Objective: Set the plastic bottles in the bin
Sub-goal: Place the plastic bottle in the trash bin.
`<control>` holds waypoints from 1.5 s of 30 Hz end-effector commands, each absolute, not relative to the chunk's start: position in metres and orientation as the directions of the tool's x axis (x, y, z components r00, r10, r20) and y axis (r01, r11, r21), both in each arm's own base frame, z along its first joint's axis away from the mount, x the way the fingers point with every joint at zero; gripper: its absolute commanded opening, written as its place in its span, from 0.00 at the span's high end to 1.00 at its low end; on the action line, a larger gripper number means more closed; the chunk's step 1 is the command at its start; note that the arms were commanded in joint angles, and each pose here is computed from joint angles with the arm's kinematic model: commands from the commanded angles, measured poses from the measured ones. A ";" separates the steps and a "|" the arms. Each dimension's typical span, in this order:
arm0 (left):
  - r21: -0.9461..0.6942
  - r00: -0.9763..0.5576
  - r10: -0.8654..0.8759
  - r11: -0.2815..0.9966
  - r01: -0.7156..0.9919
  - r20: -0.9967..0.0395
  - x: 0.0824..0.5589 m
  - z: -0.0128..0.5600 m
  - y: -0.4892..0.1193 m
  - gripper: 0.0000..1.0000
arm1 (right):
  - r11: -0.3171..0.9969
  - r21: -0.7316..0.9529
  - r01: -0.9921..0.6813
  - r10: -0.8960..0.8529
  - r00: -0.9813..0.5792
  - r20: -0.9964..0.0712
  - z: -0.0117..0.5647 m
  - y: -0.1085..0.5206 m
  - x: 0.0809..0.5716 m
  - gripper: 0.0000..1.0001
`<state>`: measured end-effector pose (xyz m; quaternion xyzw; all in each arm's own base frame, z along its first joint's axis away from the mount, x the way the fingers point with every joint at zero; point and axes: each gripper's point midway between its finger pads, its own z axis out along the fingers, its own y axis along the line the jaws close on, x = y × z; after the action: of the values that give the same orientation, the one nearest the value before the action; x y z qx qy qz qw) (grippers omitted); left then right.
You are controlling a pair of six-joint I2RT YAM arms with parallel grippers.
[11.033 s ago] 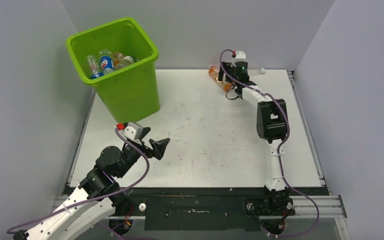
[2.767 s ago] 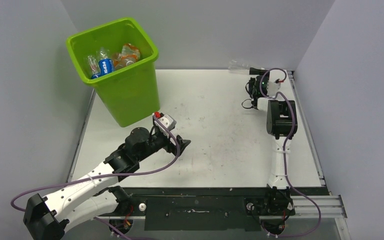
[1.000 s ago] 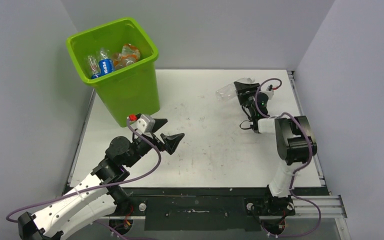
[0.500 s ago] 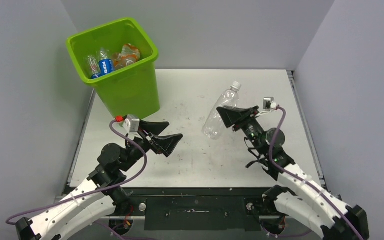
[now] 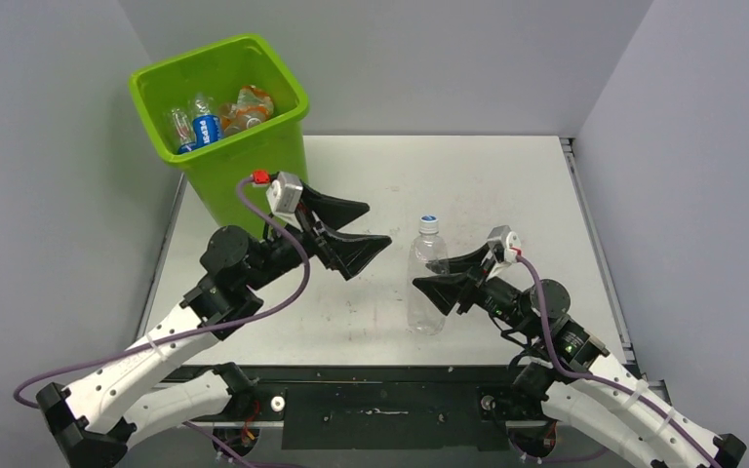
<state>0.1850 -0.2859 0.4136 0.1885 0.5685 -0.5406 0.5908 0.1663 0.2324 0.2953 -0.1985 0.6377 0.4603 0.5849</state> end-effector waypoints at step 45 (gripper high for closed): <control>-0.300 -0.192 -0.271 0.446 0.844 -0.943 0.212 0.459 -0.320 1.00 | 0.463 0.316 -0.828 0.276 -0.205 -0.939 0.348 0.231 0.151 0.10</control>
<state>0.1978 -0.3632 0.3654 0.2566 0.6788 -0.5256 0.4440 0.1543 0.2402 0.2931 -0.2621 0.6517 0.4450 0.5554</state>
